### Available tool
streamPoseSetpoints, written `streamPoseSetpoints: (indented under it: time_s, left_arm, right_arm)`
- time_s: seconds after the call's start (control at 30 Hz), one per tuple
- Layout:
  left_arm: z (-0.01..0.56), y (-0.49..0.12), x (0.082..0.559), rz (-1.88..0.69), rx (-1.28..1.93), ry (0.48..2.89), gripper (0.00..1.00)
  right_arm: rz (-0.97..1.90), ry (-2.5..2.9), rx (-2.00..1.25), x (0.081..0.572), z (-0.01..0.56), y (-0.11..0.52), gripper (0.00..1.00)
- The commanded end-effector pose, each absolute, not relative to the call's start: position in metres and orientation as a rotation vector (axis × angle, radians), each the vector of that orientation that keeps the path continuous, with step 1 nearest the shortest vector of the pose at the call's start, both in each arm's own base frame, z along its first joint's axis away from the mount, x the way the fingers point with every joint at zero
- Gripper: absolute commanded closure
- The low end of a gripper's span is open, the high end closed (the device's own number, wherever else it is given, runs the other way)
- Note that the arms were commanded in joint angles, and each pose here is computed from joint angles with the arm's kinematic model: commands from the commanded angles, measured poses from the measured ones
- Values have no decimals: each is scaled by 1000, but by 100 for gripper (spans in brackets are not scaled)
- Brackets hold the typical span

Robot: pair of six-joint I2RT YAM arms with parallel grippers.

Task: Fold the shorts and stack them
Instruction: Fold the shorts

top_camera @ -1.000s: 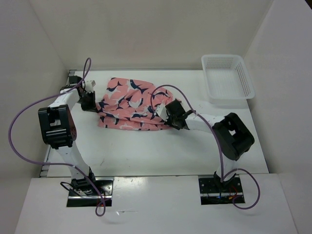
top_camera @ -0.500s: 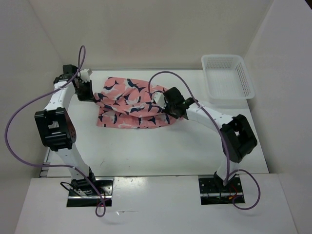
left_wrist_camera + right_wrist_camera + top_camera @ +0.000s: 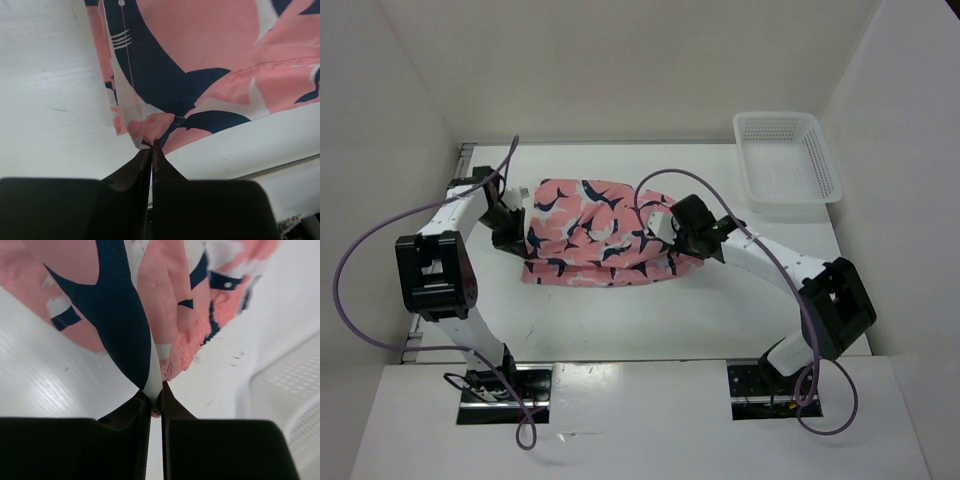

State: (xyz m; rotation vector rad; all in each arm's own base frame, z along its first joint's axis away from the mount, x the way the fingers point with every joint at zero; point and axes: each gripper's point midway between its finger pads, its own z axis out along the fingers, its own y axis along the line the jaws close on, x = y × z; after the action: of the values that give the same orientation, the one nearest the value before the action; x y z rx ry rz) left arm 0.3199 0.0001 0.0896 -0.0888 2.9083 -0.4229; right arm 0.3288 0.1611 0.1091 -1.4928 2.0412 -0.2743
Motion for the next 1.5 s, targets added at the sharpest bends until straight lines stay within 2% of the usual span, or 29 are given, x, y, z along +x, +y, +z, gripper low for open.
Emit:
streamPoseSetpoints:
  time_s: [0.0,0.03,0.17,0.27,0.37,0.57,0.6,0.63,0.67,0.77,0.8,0.83,0.93,0.97,1.07,1.13,1.23,1.47]
  left_arm:
    - [61,9,298,-338,-110,3030,95]
    - [58,12,298,-307,-110,3031,93]
    - [47,17,293,-268,-115,3056,92]
    - [45,13,289,-275,-105,3081,89]
    - [44,10,280,-298,-111,3111,88]
    - [41,10,263,-268,-100,3139,83]
    - [40,9,260,-270,-102,3148,79]
    - [39,9,259,-270,-102,3148,66]
    - [42,9,260,-268,-100,3139,60]
    - [65,5,273,-295,-85,3048,47]
    - [77,6,279,-283,-76,3001,44]
    - [89,5,285,-288,-69,2966,42]
    - [116,5,294,-278,-51,2874,40]
    - [132,3,300,-288,-40,2826,40]
    - [152,3,321,-342,-41,2729,36]
    - [162,7,347,-318,-23,2648,35]
    - [151,11,380,-268,-3,2638,35]
    - [112,26,444,-208,-5,2588,35]
  right_arm:
    - [-240,2060,-1609,313,83,159,93]
    - [-223,2061,-1634,308,77,159,91]
    - [-184,2058,-1778,276,55,156,72]
    - [-212,2067,-1810,269,39,145,64]
    - [-230,2051,-1825,269,35,143,72]
    - [-253,2039,-1873,265,24,136,69]
    - [-253,2039,-1873,265,24,136,69]
    - [-271,2024,-1851,271,32,138,69]
    - [-268,2025,-1830,275,40,142,69]
    - [-231,1977,-1738,286,86,156,64]
    - [-162,1926,-1694,284,110,167,55]
    - [-127,1880,-1666,286,133,174,52]
    - [13,1761,-1568,279,181,194,38]
    - [52,1741,-1521,280,193,202,38]
    - [153,1716,-1514,279,192,233,38]
    - [253,1748,-1550,277,171,258,38]
    - [331,1724,-1558,283,153,290,38]
    - [362,1751,-1570,300,113,312,38]
